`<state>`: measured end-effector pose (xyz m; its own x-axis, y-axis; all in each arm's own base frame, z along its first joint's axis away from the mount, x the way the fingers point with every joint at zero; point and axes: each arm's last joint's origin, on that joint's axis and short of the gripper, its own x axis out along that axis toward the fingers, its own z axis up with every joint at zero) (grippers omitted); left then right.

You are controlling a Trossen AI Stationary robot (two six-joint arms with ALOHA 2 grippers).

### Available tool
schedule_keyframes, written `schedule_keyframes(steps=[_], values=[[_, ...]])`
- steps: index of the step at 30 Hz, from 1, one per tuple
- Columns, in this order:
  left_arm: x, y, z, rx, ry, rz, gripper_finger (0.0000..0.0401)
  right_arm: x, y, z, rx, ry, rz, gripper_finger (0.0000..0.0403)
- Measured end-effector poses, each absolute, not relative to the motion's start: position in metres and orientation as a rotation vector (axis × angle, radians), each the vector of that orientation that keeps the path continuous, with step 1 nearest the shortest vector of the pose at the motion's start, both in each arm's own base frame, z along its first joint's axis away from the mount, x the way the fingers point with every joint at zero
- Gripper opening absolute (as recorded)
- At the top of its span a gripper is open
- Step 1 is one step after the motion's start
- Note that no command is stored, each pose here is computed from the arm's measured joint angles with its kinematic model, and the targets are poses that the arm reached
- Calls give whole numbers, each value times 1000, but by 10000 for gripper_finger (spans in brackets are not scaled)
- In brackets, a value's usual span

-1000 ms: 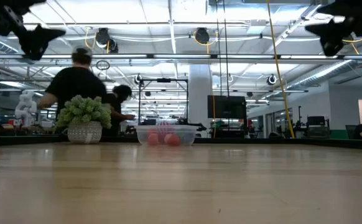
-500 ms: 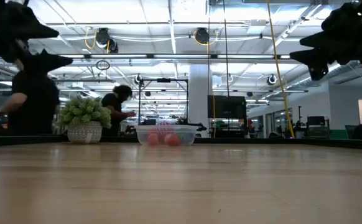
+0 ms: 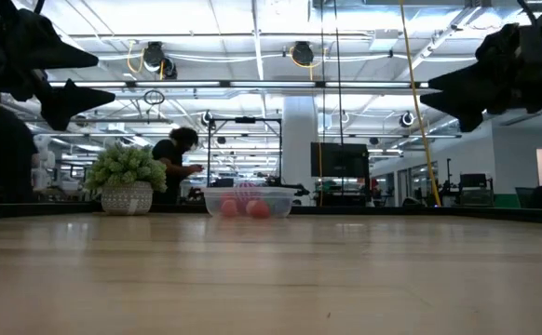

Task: Pick and placing Produce into tupperware
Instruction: Return to Home Position

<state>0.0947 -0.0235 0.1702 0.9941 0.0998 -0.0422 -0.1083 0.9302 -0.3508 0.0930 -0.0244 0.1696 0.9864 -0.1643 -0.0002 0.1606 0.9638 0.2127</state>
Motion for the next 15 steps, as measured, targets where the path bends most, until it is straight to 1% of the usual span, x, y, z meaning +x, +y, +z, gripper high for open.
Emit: schedule_keyframes(steps=[2,3,6,12,15], values=[[96,-24,169,-347,21,106,308,93,-25,175,199,-91,-157,183],[96,-24,169,-346,19,106,308,93,-25,175,189,-92,-166,183],[97,-24,168,-352,25,102,308,94,-27,170,179,-34,-180,183],[98,-25,169,-318,11,86,308,96,-23,170,142,-21,-72,183],[98,-25,170,-294,9,80,308,96,-22,169,139,-17,-54,183]])
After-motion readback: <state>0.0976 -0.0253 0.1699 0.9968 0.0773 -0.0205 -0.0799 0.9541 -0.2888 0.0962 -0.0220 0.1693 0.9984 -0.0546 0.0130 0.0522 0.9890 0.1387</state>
